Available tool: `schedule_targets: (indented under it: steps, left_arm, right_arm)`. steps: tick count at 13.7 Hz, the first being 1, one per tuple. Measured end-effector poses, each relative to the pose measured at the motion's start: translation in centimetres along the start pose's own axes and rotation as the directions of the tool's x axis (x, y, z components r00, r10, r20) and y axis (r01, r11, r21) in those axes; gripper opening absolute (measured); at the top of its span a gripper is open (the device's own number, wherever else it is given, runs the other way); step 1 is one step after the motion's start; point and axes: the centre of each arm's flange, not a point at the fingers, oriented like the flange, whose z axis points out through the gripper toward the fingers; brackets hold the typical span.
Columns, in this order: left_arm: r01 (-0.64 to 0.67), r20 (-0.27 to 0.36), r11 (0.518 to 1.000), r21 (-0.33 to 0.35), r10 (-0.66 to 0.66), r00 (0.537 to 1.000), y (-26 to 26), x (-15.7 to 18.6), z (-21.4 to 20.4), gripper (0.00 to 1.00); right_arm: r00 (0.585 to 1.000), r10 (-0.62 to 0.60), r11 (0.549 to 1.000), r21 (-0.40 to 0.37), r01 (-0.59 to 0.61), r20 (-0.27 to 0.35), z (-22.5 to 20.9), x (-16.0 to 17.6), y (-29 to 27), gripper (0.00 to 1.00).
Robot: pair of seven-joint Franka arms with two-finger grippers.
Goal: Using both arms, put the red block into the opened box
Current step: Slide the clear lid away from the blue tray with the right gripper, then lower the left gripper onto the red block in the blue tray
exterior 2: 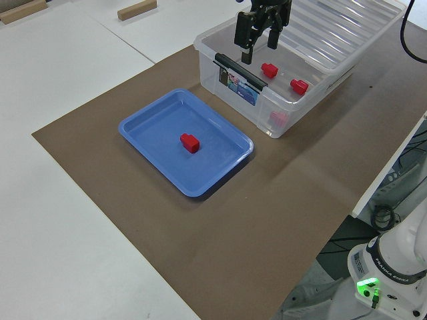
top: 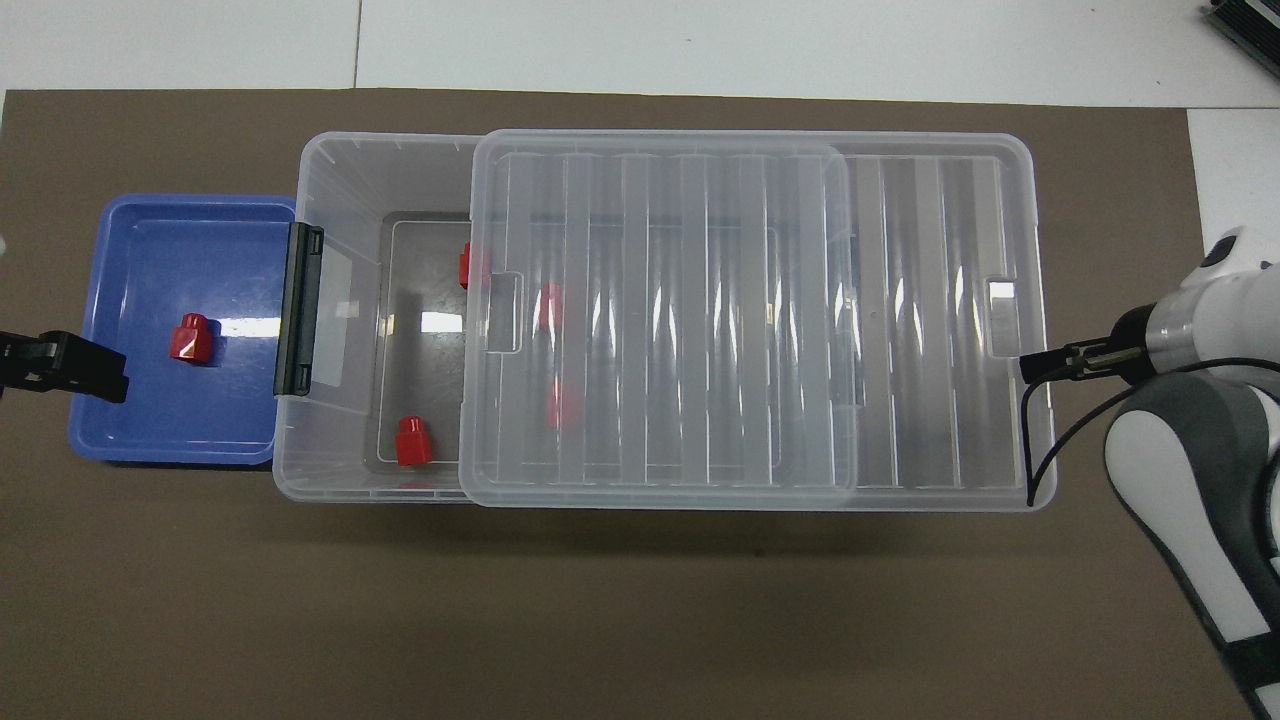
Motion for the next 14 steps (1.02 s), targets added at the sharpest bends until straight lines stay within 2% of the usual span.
schedule_targets:
  steps: [7, 14]
  left_arm:
    - [0.0, 0.0, 1.0, 0.0, 0.0, 1.0, 0.0, 0.0, 0.0, 1.0]
    - [0.012, -0.004, 1.0, -0.002, -0.012, 1.0, -0.6, -0.1, -0.1, 1.0]
  right_arm:
    - [0.999, -0.049, 0.999, -0.004, 0.049, 0.0, 0.0, -0.8, 3.3, 1.0]
    - [0.999, -0.032, 0.999, -0.013, 0.032, -0.019, -0.1, -1.1, 4.8, 1.0]
